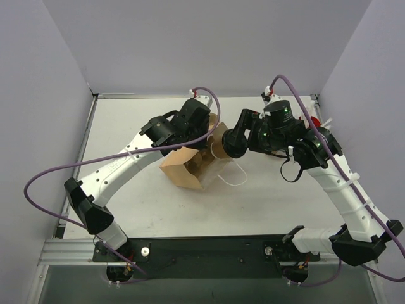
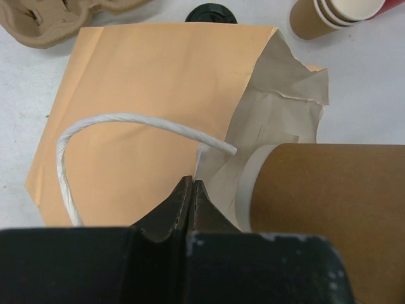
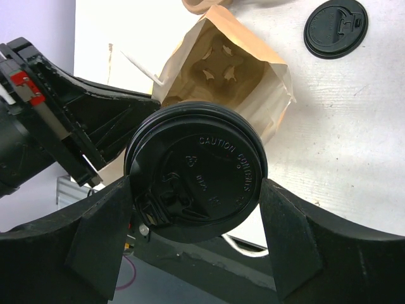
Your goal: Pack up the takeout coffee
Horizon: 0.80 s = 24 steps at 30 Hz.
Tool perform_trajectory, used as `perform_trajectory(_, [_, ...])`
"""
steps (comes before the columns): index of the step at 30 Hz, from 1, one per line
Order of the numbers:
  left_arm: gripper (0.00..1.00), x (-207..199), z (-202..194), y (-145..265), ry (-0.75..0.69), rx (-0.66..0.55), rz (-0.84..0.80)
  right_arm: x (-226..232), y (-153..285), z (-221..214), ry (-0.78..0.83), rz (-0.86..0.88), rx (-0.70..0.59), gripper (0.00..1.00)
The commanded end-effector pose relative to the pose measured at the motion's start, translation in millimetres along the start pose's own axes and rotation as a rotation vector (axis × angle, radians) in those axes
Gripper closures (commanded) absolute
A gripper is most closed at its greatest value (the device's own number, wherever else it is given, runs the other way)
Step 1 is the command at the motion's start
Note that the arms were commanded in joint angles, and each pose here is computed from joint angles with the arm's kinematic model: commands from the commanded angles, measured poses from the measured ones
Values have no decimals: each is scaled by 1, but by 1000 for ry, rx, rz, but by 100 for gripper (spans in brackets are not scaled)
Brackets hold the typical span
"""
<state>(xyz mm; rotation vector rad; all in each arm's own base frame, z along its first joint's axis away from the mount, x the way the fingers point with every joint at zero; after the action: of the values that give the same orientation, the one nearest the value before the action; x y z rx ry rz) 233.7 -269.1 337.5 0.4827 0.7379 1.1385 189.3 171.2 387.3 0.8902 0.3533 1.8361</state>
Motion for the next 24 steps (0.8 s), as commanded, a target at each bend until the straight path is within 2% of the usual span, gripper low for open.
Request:
perform_trajectory(1, [100,-20,27,34,132,-142,-161,3,-3,4,-14,3,-24,46])
perform_trajectory(11, [100,-25,26,48,340,-201,-283,0,-11,4,1,-32,-19,46])
perform_trajectory(15, [100,-15,11,41,402,-208,-259,-2,-22,1,24,-68,30,46])
perform_trajectory(19, [100,0,-23,11,435,-124,-184,-10,-36,-12,48,-118,87,46])
perform_trajectory(24, [100,10,-25,15,496,-168,-138,-12,-45,-13,95,-170,117,46])
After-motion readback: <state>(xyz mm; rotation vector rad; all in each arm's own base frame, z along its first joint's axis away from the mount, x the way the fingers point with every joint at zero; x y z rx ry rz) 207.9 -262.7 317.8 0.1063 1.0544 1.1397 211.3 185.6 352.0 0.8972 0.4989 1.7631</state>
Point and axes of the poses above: each gripper's point midway between its finger pads, its own y axis back along the fingers, its own x axis along the line the jaws close on, z = x × y, the point moved 9 cm from there along y, back along the fingers, and after that the axes turned 6 degrees about y, right-handed, at the moved point
